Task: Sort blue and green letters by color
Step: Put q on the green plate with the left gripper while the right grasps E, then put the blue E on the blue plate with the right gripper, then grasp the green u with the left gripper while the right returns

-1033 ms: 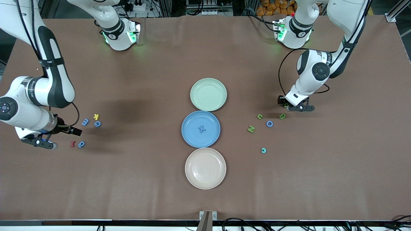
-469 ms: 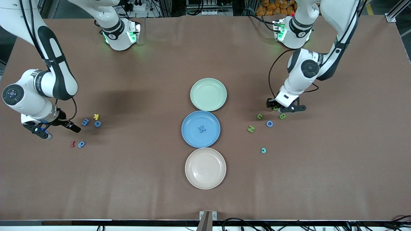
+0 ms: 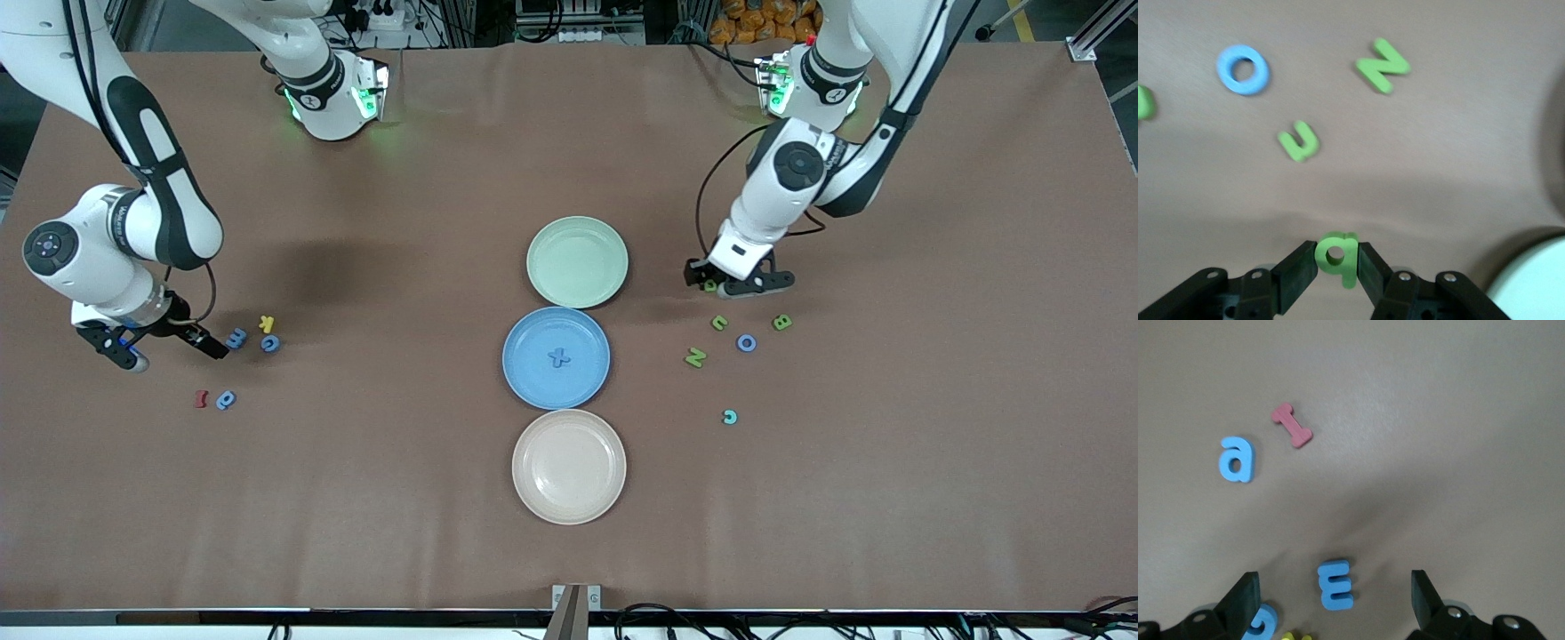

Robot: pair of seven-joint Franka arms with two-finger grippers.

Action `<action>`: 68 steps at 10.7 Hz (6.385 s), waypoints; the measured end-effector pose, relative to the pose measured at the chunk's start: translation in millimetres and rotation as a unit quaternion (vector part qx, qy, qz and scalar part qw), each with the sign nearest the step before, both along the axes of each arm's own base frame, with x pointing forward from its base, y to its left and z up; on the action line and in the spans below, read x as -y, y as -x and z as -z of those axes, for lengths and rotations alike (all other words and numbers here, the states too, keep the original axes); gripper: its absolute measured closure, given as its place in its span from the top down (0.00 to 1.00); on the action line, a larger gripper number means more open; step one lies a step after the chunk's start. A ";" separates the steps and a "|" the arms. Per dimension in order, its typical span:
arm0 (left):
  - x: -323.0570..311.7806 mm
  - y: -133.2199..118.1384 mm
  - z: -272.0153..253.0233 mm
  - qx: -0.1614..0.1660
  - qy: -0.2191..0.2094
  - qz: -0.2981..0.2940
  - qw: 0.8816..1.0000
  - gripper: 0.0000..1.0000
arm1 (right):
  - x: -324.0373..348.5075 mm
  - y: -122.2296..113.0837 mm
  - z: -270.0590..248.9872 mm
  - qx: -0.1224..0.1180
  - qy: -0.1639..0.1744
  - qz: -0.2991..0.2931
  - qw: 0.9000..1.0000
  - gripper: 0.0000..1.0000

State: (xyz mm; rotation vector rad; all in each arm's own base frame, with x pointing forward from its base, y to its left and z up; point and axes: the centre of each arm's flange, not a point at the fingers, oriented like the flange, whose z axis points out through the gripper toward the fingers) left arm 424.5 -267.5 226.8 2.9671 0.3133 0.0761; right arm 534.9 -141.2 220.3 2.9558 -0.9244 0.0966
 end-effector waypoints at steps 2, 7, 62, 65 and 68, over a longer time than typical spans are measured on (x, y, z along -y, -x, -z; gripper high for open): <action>28.8 12.7 -5.0 -0.001 0.007 -0.010 1.000 0.34 | -1.3 8.1 12.6 -0.006 -0.001 0.001 1.000 1.00; 98.0 42.4 -24.8 -0.016 0.014 -0.035 0.999 0.34 | -5.4 14.6 42.5 -0.018 -0.016 0.023 0.999 0.98; -17.8 -56.1 57.2 -0.026 -0.051 -0.230 0.972 0.56 | -153.8 -137.7 -38.4 -0.028 0.019 -0.205 0.978 1.00; -17.1 -58.1 55.4 -0.024 -0.050 -0.230 0.972 0.33 | -136.5 -137.1 -38.5 -0.019 0.018 -0.057 0.998 1.00; -17.3 -59.6 54.6 -0.023 -0.049 -0.230 0.972 0.33 | -88.0 -136.3 -46.3 -0.007 -0.010 0.029 1.000 1.00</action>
